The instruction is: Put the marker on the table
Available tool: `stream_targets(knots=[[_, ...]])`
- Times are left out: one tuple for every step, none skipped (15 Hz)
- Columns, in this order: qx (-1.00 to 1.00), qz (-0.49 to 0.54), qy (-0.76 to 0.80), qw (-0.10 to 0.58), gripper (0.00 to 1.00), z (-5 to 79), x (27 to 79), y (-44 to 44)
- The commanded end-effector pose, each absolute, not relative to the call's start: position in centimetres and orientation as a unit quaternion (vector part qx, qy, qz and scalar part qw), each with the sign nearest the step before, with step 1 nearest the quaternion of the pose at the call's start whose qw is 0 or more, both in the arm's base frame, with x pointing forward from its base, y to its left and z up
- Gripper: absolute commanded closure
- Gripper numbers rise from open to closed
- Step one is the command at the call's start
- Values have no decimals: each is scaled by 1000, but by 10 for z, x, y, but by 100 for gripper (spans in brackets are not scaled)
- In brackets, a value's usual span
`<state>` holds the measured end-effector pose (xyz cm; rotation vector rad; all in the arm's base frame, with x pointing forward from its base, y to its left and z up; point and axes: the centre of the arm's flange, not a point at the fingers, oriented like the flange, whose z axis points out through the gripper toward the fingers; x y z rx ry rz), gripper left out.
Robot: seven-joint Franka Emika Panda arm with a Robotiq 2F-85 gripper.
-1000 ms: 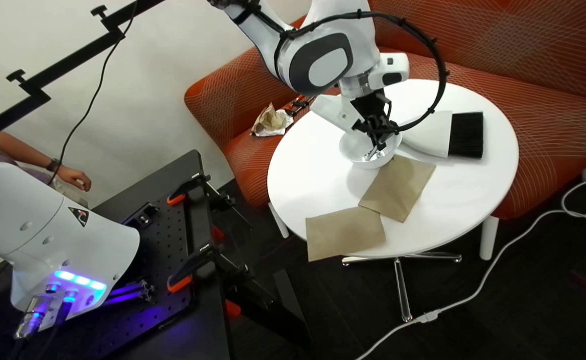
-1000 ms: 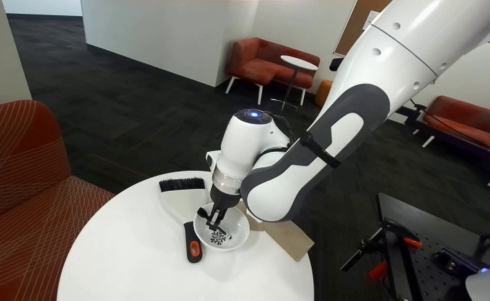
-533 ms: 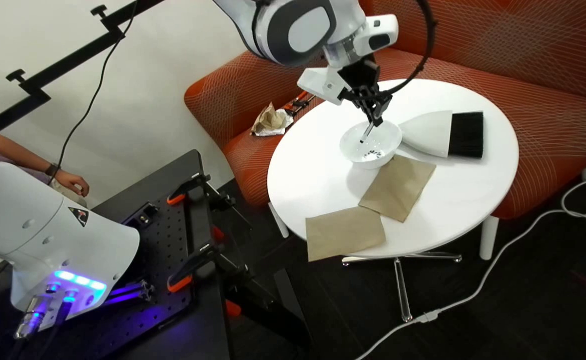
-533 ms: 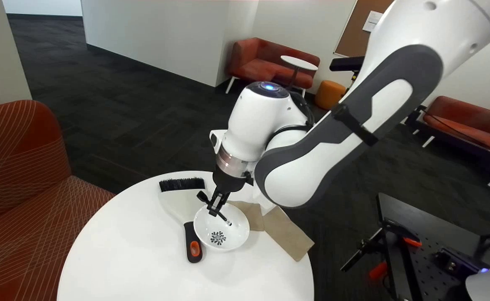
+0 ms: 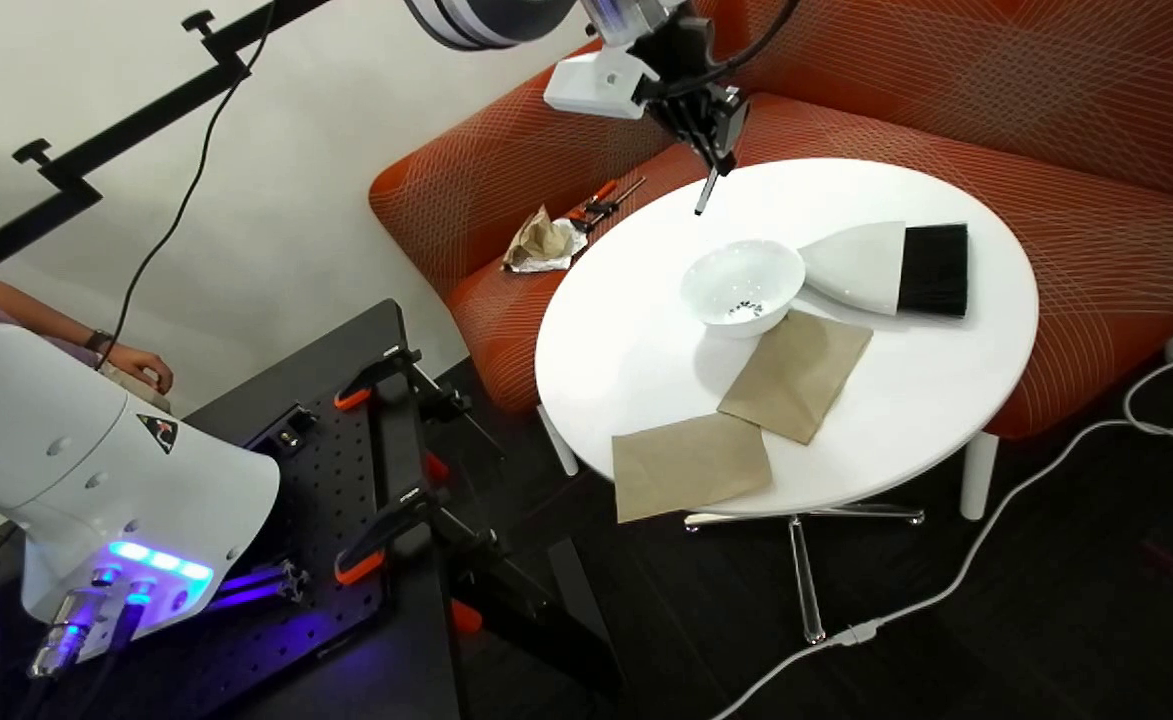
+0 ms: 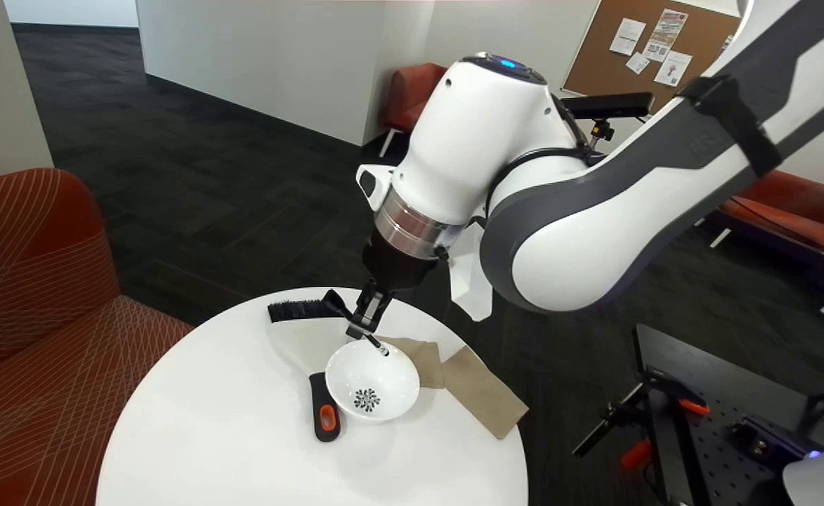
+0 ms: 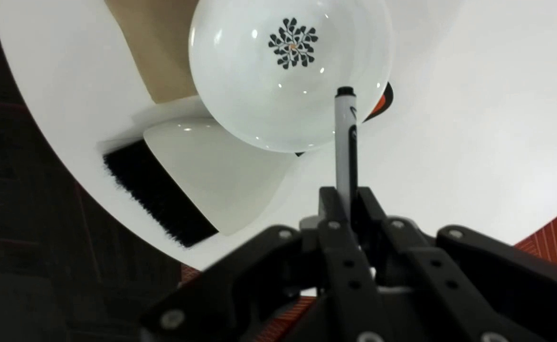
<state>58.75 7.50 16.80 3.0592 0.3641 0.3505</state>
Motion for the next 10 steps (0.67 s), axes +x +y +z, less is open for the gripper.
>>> stream_targets(knots=[[980,118,156,25,97,167,613,99],[979,119,166,24,97,164,621,105],[978,118,172,26,97,159,630,111],[976,118,178,26,97,154,639,117],[975,118,186,26,97,148,648,123],[974,117,192,28,97,141,656,128],[973,115,199,29,97,133,664,134],[972,109,205,31,97,124,671,140],[971,103,213,31,97,114,677,146],[971,95,218,30,97,105,681,152]])
